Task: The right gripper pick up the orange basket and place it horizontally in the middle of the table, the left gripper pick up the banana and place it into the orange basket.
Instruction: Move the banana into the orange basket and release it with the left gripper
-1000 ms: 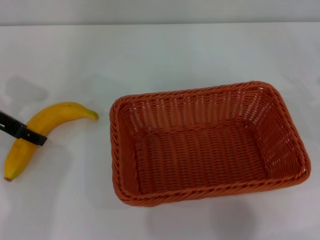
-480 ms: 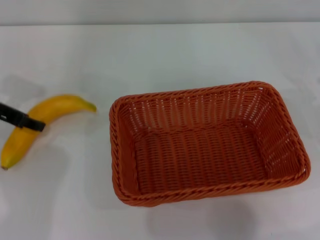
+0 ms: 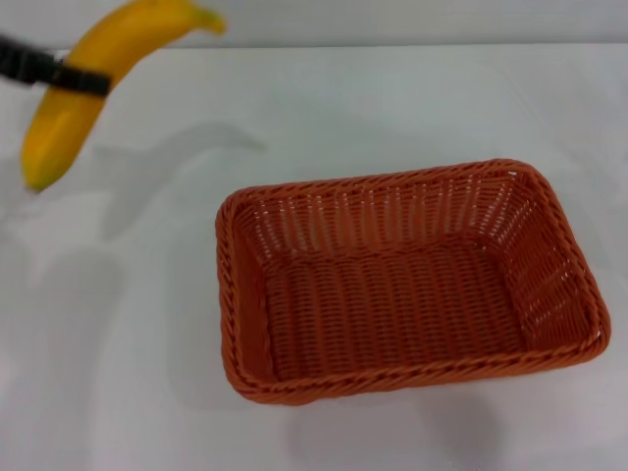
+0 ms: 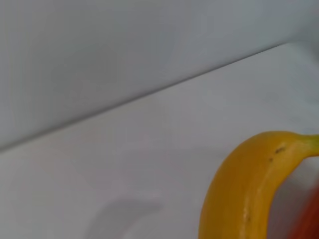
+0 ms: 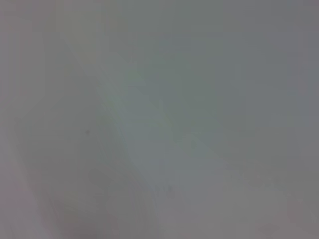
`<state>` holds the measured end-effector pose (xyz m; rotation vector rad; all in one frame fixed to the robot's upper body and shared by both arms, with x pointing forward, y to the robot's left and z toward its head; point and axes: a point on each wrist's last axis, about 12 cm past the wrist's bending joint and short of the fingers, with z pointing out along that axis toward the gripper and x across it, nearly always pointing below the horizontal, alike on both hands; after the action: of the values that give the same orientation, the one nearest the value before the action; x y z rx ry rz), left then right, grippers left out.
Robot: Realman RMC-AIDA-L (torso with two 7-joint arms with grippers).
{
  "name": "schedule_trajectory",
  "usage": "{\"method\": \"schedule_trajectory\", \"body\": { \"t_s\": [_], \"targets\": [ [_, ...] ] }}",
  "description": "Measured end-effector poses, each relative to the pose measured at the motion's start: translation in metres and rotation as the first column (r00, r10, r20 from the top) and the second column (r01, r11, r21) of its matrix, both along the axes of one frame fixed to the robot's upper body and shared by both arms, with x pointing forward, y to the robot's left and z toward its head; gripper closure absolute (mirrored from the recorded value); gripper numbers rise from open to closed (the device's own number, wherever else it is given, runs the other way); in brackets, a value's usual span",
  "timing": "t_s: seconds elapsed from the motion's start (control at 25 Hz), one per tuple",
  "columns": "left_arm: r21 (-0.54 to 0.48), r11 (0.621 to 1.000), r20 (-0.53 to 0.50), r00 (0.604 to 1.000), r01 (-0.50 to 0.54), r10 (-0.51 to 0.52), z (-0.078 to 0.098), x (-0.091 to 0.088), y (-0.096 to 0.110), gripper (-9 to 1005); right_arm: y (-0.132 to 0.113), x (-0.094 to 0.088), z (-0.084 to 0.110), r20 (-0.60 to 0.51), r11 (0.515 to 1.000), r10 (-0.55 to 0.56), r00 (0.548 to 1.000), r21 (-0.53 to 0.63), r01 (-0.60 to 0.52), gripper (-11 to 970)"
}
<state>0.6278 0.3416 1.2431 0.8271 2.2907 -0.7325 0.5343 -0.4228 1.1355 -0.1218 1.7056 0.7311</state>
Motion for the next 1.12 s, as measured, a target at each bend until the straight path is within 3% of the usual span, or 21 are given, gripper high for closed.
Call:
{"method": "schedule_trajectory", "body": {
  "t_s": [0.12,0.24,0.36,0.6,0.8,1.12],
  "targets": [
    [-0.011,0.993,0.022,0.993,0.115,-0.114,0.025,0.013,-0.033,484,0.001,0.002,0.002,0.008,1.0,0.004,1.0,-0.006,-0.004,167],
    [0.023,0.97,0.003,0.971,0.24,-0.241,0.037,0.025,-0.081,481,0.003,0.006,0.005,0.03,1.0,0.012,0.999,-0.019,-0.012,167],
    [0.058,0.935,-0.02,0.937,0.349,-0.349,0.041,0.03,-0.13,479,0.004,0.009,0.009,0.068,0.999,0.015,0.998,-0.033,-0.013,168],
    [0.183,0.873,-0.058,0.891,0.453,-0.45,0.034,0.028,-0.214,474,0.003,0.012,0.014,0.107,0.997,0.018,0.994,-0.073,-0.01,168],
    [0.163,0.853,-0.111,0.868,0.496,-0.483,0.021,0.026,-0.252,470,0.0,0.013,0.017,0.118,0.996,0.014,0.993,-0.093,-0.003,167],
    [0.212,0.846,-0.146,0.872,0.49,-0.468,0.002,0.027,-0.265,464,-0.011,0.015,0.018,0.122,0.989,-0.037,0.992,-0.135,0.053,168]
  ]
}}
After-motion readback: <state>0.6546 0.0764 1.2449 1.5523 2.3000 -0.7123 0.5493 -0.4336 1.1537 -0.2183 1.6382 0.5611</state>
